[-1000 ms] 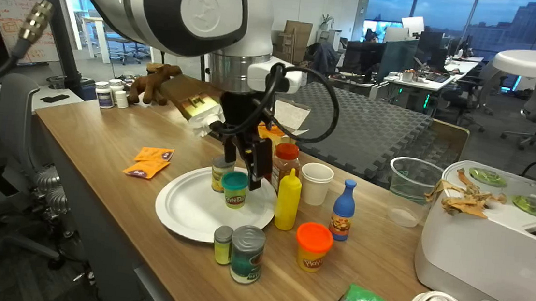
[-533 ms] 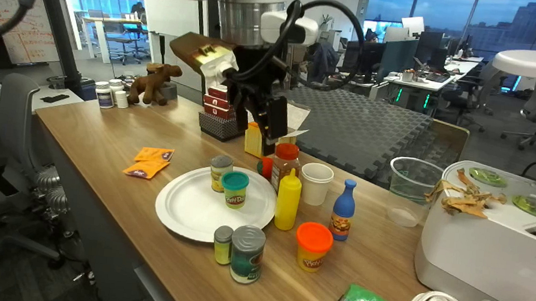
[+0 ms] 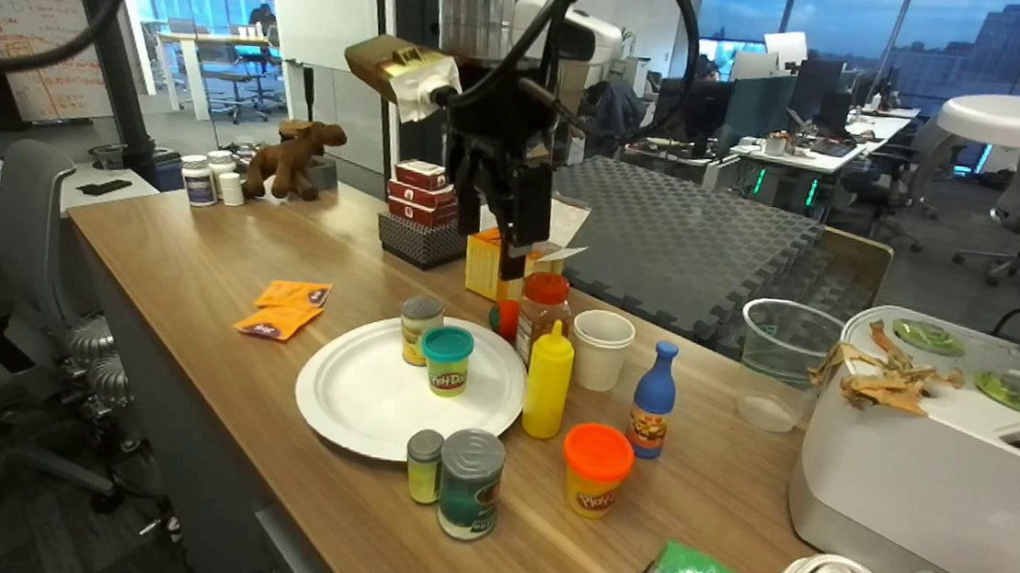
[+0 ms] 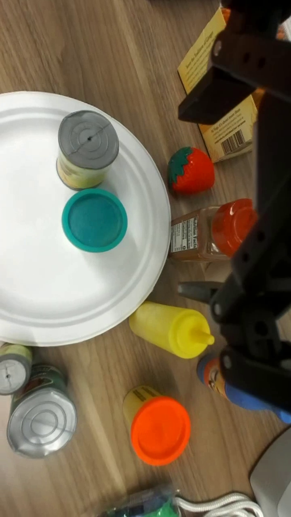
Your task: Put the containers and strawberry plush toy on the white plate
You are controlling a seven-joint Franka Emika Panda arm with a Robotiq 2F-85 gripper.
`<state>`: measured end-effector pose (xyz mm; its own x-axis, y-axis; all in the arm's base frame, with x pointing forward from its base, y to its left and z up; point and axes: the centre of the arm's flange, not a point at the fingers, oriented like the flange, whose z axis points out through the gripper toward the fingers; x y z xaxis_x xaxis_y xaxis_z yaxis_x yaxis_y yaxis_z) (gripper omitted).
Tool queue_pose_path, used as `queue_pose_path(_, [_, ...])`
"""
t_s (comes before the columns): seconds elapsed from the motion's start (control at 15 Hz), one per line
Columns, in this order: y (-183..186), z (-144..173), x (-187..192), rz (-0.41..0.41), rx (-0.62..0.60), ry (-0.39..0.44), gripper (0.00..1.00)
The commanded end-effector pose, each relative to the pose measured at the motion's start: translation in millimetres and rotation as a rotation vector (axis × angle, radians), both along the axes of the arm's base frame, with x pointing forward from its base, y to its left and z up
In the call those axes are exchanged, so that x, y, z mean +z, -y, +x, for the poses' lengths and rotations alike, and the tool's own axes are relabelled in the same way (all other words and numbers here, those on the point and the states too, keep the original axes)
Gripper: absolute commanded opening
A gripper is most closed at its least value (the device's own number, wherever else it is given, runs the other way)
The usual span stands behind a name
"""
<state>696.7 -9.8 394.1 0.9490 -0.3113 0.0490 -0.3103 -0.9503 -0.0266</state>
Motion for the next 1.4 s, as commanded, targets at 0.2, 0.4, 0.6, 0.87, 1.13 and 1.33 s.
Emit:
queue_pose_path(0.2, [-6.8, 0.5, 2.1, 0.004, 0.009, -0.063, 1.0])
queue_pose_path(0.4, [-9.3, 0.2, 6.4, 0.004, 0.013, -0.066, 1.0])
queue_pose_path(0.6, [-9.1, 0.1, 6.3, 0.004, 0.012, -0.068, 1.0])
queue_pose_path(0.87, [3.4, 28.2, -10.7, -0.014, 0.001, -0.021, 1.0])
queue_pose_path(1.13, [15.8, 53.6, -29.0, -0.025, 0.011, -0.007, 1.0])
queue_pose_path(1.33, [22.3, 70.7, -33.9, -0.026, 0.02, -0.001, 1.0])
